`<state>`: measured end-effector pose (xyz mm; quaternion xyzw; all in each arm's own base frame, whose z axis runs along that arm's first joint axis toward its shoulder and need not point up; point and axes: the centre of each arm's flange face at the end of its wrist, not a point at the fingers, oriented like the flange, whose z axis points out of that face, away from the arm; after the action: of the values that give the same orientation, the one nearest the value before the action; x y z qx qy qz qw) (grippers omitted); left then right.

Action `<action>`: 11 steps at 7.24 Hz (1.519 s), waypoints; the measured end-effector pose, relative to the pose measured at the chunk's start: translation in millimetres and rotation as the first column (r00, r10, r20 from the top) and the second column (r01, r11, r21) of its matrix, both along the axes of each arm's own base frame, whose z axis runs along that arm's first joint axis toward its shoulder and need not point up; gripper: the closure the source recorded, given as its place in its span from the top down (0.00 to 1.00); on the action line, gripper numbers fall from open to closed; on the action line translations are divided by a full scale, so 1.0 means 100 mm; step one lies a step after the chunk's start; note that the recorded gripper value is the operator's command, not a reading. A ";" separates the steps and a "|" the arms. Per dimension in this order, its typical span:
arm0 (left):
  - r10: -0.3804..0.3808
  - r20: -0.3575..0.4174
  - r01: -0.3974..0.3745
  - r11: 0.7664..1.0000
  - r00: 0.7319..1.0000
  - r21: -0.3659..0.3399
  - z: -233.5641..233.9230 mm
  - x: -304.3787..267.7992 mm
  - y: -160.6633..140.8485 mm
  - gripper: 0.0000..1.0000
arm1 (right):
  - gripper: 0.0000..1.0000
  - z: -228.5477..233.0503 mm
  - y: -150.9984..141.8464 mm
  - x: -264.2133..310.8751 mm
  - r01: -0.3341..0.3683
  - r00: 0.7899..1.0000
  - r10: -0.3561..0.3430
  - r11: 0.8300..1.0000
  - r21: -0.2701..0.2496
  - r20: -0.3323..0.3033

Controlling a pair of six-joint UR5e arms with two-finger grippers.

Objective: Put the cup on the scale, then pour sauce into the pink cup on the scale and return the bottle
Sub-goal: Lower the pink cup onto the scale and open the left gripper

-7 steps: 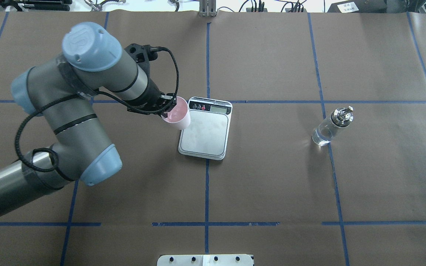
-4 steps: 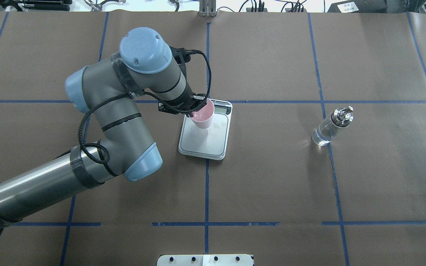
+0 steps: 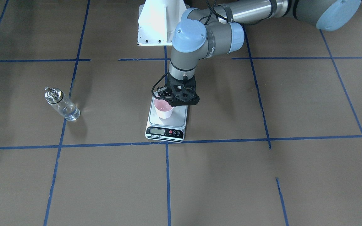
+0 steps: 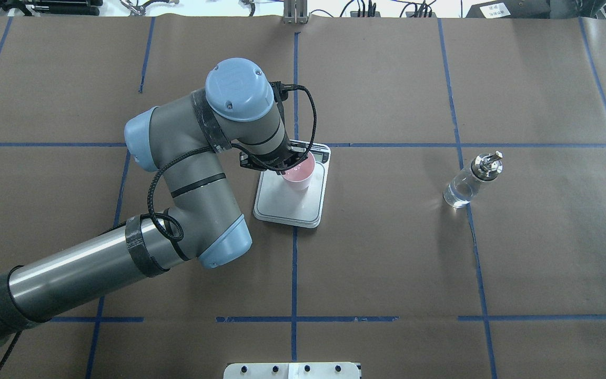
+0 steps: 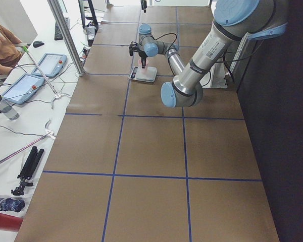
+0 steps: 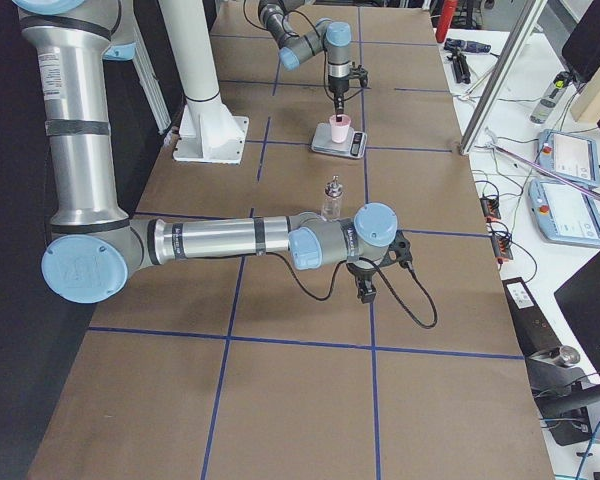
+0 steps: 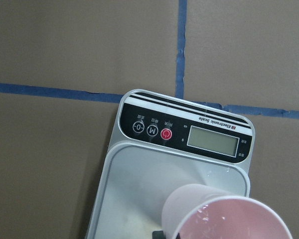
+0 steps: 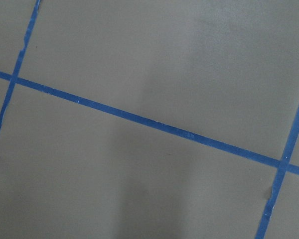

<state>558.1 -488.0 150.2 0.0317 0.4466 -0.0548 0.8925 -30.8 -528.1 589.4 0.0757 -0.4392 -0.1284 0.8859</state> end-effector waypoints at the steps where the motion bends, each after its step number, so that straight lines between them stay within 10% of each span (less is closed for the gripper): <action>1: 0.000 0.004 0.000 1.000 1.000 -0.002 0.03 -0.01 0.01 0.00 | 1.00 0.00 0.00 0.00 0.000 1.000 0.000 1.000 0.000 0.000; 3: -0.001 0.005 0.001 1.000 1.000 -0.003 0.06 -0.05 0.03 0.00 | 1.00 -0.01 0.00 0.00 0.000 1.000 0.000 1.000 0.001 0.001; 6: 0.000 -0.002 0.000 1.000 1.000 0.001 0.07 -0.10 0.06 0.40 | 1.00 -0.01 0.00 0.00 0.000 1.000 0.000 1.000 0.002 0.000; 11: -0.001 -0.095 0.006 0.998 0.995 0.061 -0.15 -0.58 0.32 0.48 | 1.00 -0.19 -0.05 -0.11 -0.038 0.999 0.038 0.999 -0.006 0.016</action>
<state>499.9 -456.1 135.1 0.0571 0.4899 -0.0441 0.8688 -42.0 -532.7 570.5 0.0825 -0.4454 -0.1096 0.8848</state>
